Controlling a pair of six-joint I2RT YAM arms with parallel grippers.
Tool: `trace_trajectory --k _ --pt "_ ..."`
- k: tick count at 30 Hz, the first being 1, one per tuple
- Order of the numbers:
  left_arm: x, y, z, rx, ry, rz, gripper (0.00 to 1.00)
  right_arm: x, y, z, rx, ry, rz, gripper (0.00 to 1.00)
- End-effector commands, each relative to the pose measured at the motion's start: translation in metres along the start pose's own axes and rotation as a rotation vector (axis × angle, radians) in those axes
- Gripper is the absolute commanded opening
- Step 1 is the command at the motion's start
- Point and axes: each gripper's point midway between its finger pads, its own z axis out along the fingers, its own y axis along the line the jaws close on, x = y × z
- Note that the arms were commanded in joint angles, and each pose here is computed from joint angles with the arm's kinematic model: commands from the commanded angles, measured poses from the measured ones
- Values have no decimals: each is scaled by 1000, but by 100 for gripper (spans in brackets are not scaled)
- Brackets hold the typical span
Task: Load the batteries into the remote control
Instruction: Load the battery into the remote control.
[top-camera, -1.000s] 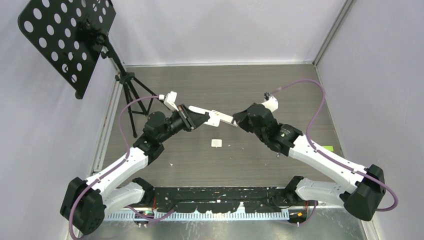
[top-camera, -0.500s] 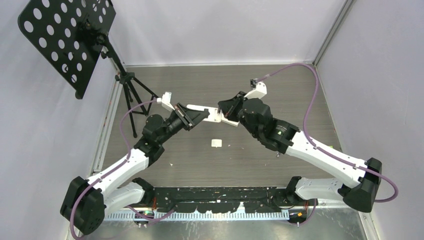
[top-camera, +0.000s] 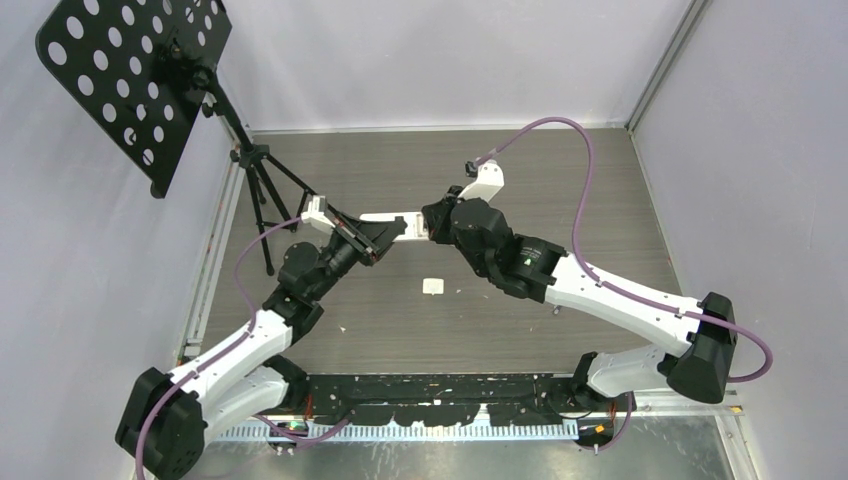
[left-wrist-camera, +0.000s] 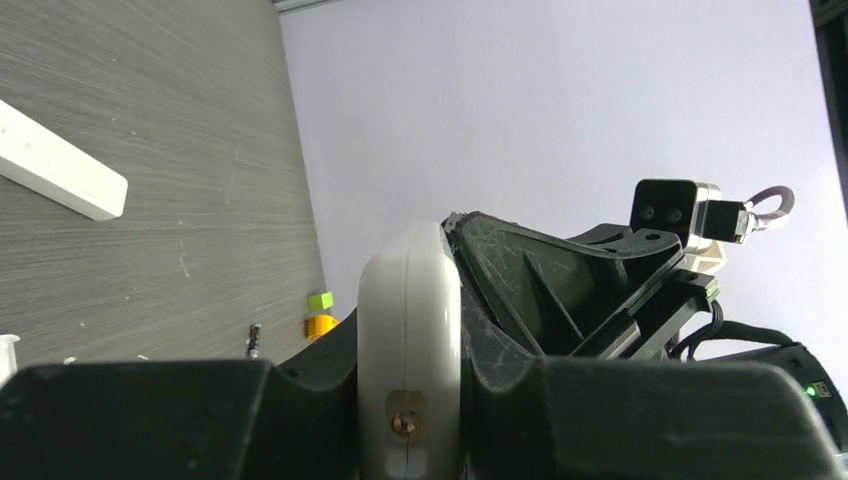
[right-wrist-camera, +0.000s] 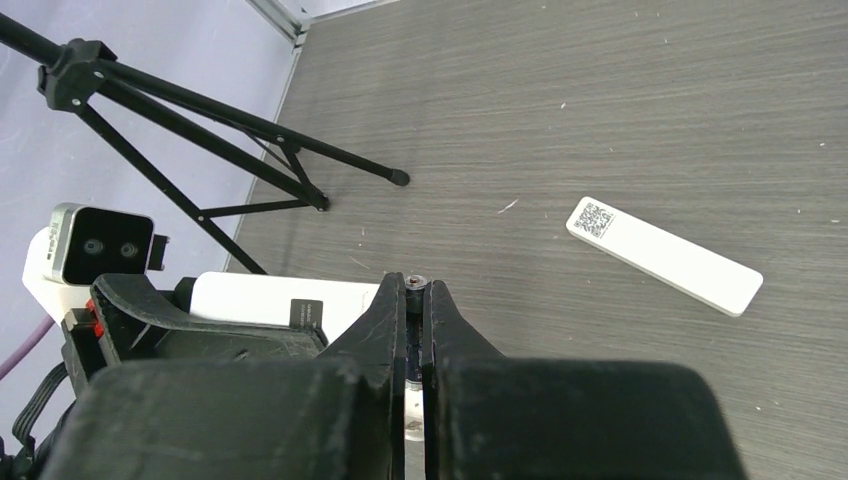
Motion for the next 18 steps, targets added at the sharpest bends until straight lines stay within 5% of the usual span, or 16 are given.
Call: trace_trajectory --k 1,18 --pt "-14 -40 -4 136 -59 -19 0 -17 11 1 -3 -63 -4 0" --pt "-6 -41 6 185 0 -58 0 -14 21 4 -54 -73 52 1"
